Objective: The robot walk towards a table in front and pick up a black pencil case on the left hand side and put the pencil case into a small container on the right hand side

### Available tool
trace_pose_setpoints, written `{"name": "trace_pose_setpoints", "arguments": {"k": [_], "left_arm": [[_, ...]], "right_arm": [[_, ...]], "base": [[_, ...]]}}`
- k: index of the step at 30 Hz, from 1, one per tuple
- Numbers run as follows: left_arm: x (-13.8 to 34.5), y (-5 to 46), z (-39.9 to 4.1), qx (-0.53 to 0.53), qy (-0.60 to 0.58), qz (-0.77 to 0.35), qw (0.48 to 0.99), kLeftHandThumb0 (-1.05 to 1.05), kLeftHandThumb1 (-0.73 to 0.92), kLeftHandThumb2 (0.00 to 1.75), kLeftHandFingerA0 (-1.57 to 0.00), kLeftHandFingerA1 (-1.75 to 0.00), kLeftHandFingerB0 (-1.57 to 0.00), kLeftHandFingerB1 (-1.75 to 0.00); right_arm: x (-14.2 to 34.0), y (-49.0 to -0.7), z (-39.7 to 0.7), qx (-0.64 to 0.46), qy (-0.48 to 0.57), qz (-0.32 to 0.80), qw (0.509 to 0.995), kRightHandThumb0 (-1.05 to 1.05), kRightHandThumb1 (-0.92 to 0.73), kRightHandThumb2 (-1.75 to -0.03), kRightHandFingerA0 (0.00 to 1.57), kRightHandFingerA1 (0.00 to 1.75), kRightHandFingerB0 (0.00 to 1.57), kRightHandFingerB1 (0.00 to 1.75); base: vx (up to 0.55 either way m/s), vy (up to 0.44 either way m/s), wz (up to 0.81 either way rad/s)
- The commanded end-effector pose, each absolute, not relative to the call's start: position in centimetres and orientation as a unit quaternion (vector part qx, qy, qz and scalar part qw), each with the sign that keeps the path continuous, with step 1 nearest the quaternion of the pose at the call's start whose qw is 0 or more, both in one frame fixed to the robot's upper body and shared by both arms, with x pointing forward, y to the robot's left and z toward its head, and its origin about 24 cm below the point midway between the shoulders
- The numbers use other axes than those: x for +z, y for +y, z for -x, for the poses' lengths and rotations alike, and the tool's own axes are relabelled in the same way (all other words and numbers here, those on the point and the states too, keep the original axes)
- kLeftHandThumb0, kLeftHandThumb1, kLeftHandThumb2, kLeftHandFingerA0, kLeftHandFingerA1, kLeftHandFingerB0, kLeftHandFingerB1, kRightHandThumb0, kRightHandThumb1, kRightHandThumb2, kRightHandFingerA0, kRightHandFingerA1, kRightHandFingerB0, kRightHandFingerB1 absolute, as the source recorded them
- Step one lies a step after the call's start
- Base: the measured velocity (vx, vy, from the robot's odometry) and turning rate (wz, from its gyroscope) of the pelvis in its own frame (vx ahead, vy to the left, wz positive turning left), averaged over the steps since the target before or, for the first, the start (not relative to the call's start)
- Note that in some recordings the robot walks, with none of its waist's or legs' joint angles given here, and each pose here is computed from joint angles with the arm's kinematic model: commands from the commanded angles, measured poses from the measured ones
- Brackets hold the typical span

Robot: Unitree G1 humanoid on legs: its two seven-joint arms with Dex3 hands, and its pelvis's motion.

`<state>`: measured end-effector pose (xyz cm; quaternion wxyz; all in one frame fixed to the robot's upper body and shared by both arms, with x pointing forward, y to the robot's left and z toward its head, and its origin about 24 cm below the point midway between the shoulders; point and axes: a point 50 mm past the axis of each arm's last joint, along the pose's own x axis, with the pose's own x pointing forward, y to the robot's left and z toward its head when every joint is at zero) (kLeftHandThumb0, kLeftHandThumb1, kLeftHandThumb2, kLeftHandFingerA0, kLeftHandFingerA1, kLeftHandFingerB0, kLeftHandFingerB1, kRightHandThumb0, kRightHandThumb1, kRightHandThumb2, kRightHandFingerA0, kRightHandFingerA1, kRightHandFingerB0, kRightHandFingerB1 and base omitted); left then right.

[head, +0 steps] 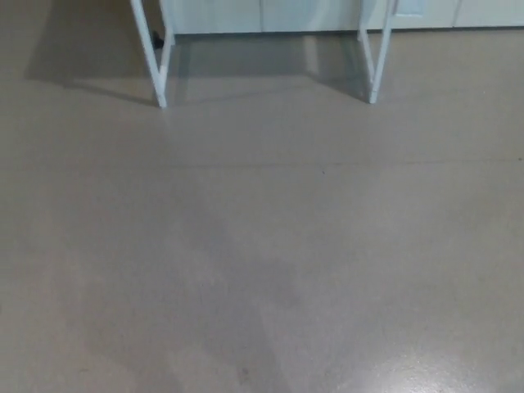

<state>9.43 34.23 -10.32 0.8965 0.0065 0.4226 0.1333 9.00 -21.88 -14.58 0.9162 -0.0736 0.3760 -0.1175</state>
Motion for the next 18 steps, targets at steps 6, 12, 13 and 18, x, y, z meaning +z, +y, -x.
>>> {"name": "trace_pose_setpoints", "arguments": {"k": [6, 12, 13, 18], "left_arm": [[-9.0, 34.8, -10.5, 0.114, 0.384, -0.034, 0.916, -0.15, 0.47, 0.53, -0.49, -0.4, -0.35, -0.33], [-9.3, 32.8, -12.2, 0.089, 0.362, -0.043, 0.927, -0.09, 0.49, 0.54, -0.46, -0.39, -0.34, -0.33], [-9.3, 32.3, -12.4, 0.073, 0.357, -0.042, 0.93, -0.09, 0.51, 0.54, -0.43, -0.38, -0.34, -0.32], [-9.1, 30.8, -13.6, 0.05, 0.347, -0.061, 0.935, -0.14, 0.51, 0.55, -0.44, -0.37, -0.36, -0.33]], "right_arm": [[-14.9, -21.4, -6.8, -0.121, 0.387, 0.167, 0.899, -0.67, -0.92, -0.84, 0.0, 0.0, 0.0, 0.0], [-15.0, -21.1, -6.7, -0.118, 0.389, 0.176, 0.897, -0.67, -0.92, -0.85, 0.0, 0.0, 0.0, 0.0], [-15.0, -20.9, -6.9, -0.11, 0.385, 0.179, 0.899, -0.68, -0.92, -0.87, 0.0, 0.0, 0.0, 0.0], [-14.6, -21.5, -8.0, -0.125, 0.366, 0.181, 0.905, -0.66, -0.92, -0.87, 0.0, 0.0, 0.0, 0.0]], "base": [[0.11, 0.244, -0.14], [0.17, 0.231, -0.08], [0.25, 0.126, 0.15], [0.27, 0.046, 0.12]]}}
